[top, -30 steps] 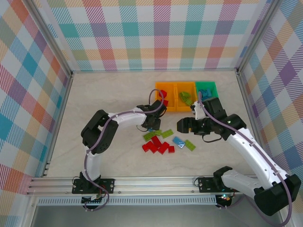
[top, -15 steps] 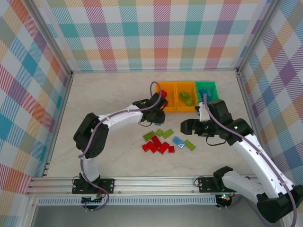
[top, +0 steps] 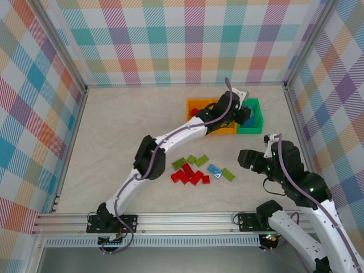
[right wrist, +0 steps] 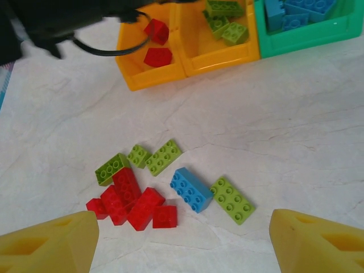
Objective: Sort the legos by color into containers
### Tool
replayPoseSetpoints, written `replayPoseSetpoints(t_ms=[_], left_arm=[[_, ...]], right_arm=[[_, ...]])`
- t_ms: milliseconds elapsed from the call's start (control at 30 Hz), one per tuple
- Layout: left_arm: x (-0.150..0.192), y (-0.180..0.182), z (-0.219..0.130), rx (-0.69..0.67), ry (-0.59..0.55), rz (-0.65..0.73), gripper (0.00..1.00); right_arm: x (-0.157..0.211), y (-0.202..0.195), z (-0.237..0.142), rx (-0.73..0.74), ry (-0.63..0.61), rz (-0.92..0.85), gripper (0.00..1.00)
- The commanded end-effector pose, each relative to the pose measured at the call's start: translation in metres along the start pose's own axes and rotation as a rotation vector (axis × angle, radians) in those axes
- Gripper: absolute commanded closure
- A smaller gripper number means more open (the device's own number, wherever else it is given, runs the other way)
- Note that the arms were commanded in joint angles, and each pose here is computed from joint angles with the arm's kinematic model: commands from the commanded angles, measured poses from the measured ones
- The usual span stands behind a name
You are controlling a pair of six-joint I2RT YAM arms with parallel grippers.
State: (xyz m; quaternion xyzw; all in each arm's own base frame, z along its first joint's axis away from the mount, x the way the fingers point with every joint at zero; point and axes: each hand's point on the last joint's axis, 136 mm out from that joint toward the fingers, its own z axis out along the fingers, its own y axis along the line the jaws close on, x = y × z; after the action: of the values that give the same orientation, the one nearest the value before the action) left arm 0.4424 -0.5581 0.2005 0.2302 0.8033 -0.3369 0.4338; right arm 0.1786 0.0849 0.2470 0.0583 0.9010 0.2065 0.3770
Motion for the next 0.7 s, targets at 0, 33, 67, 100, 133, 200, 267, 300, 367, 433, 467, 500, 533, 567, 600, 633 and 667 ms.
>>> replayPoseSetpoints(t_ms=[0,33,67,100,133,200,267,300,367,433,467,500,533,567,600,633,667], left_arm=[[-0.023,-0.004,0.017,0.071,-0.115,0.054,0.79],[-0.025,-0.001,0.023,0.073,-0.143,0.055,0.77],[-0.028,0.001,0.026,0.071,-0.168,0.055,0.75],[-0.028,0.006,0.030,0.057,-0.187,0.057,0.72],[-0.029,0.010,0.032,0.038,-0.202,0.062,0.66],[-0.028,0.014,0.034,0.020,-0.210,0.063,0.56],[-0.029,0.010,0.033,0.039,-0.206,0.056,0.49],[-0.031,0.006,0.030,0.053,-0.203,0.050,0.46],[-0.038,-0.003,0.022,0.076,-0.200,0.049,0.43],[-0.046,-0.012,0.010,0.088,-0.187,0.051,0.43],[-0.051,-0.017,0.001,0.096,-0.180,0.052,0.43],[-0.056,-0.021,-0.011,0.105,-0.177,0.050,0.43],[-0.059,-0.024,-0.021,0.111,-0.178,0.051,0.43],[-0.063,-0.027,-0.037,0.125,-0.196,0.058,0.43],[-0.064,-0.030,-0.054,0.138,-0.221,0.070,0.43],[-0.066,-0.032,-0.071,0.146,-0.247,0.083,0.43],[-0.066,-0.034,-0.091,0.153,-0.272,0.102,0.43]], right_arm=[[0.012,-0.014,0.004,0.057,0.026,0.027,0.21],[0.014,-0.015,0.005,0.057,0.033,0.030,0.21],[0.016,-0.015,0.005,0.055,0.040,0.030,0.21],[0.018,-0.015,0.005,0.052,0.047,0.032,0.21],[0.020,-0.015,0.005,0.047,0.051,0.034,0.21],[0.022,-0.015,0.005,0.041,0.050,0.041,0.21],[0.024,-0.015,0.006,0.034,0.050,0.046,0.21],[0.025,-0.016,0.007,0.035,0.051,0.047,0.21],[0.026,-0.016,0.010,0.038,0.056,0.050,0.21],[0.026,-0.016,0.012,0.042,0.063,0.053,0.20],[0.026,-0.017,0.013,0.047,0.067,0.055,0.20],[0.027,-0.018,0.013,0.053,0.070,0.056,0.20],[0.028,-0.019,0.015,0.061,0.076,0.055,0.20],[0.030,-0.021,0.017,0.071,0.086,0.056,0.21],[0.032,-0.022,0.019,0.075,0.100,0.050,0.21],[0.035,-0.022,0.021,0.078,0.118,0.044,0.21],[0.039,-0.022,0.024,0.081,0.144,0.029,0.22]])
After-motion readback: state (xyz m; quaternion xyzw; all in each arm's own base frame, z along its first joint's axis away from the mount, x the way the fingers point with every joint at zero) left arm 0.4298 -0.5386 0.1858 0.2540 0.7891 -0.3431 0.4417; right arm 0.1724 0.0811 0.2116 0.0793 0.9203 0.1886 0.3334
